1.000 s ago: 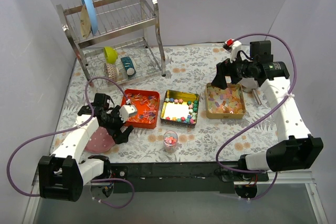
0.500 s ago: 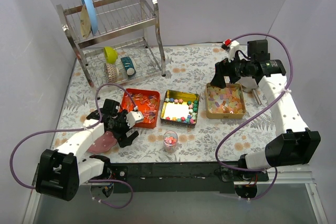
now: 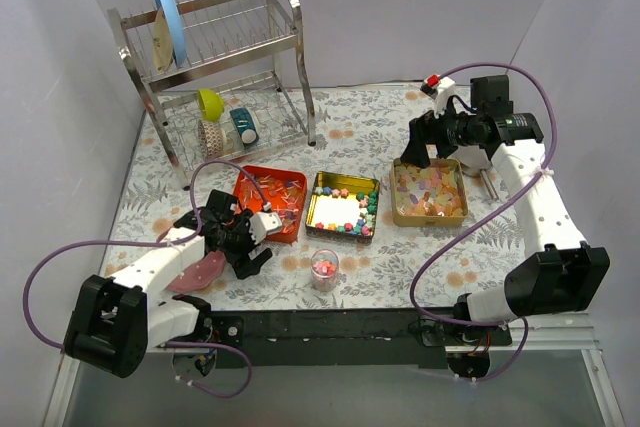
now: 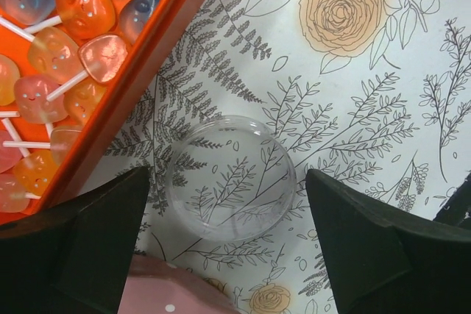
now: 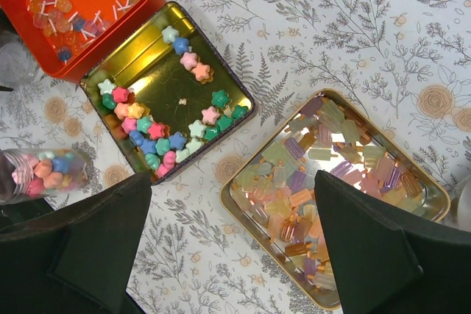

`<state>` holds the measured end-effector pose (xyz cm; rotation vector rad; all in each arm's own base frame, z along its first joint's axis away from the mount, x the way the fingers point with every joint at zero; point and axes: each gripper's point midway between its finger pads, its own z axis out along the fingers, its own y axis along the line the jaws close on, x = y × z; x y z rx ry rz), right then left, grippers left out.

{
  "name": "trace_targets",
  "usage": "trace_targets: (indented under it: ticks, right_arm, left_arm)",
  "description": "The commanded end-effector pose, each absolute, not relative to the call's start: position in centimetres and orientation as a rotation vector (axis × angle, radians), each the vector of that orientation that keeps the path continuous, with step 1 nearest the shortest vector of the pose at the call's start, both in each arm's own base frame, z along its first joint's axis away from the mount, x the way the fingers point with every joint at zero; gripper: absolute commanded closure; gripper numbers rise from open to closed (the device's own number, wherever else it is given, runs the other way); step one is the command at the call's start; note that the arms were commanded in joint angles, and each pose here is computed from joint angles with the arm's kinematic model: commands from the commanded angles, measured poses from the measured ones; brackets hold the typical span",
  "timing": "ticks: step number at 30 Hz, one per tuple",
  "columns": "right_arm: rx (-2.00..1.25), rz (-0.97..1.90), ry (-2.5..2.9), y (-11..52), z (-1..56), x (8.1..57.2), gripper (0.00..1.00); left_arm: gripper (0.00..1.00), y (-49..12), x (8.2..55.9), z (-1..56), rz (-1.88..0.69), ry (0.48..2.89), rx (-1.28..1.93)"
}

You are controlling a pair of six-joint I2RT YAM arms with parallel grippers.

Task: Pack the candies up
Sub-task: Pick up the bottle lid at the center of the board, then close the bottle lid on the packing bottle.

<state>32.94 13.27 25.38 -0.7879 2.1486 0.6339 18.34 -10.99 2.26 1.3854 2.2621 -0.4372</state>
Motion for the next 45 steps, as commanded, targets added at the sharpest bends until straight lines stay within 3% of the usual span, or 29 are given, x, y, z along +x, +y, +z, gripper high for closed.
trace_targets:
  ticks: [1,4,12,27,34,45]
  right_arm:
    - [-0.807,0.63,2.106,13.6,26.0,33.6,0.02]
    - [-0.808,0.637,2.102,13.7,26.1,33.5,0.02]
    - [-0.807,0.631,2.098,13.6,26.3,33.0,0.02]
    - [-0.798,0.605,2.105,13.0,25.6,31.7,0.02]
    - [-0.633,0.242,2.27,8.0,22.5,33.8,0.02]
    - [-0.624,0.283,2.26,8.8,23.5,35.2,0.02]
  left_arm:
    - [0.15,-11.3,17.9,2.1,-0.453,2.245,1.38]
    - [0.16,-11.2,17.8,2.0,-0.444,2.24,1.372]
    - [0.32,-11.3,18.2,3.3,-0.43,2.218,1.342]
    - [0.36,-16.7,17.7,17.0,-0.777,2.074,1.226]
    - [0.38,-21.9,17.1,21.4,-0.872,1.972,1.364]
    - [0.38,-27.0,12.7,18.9,-0.922,1.957,1.615]
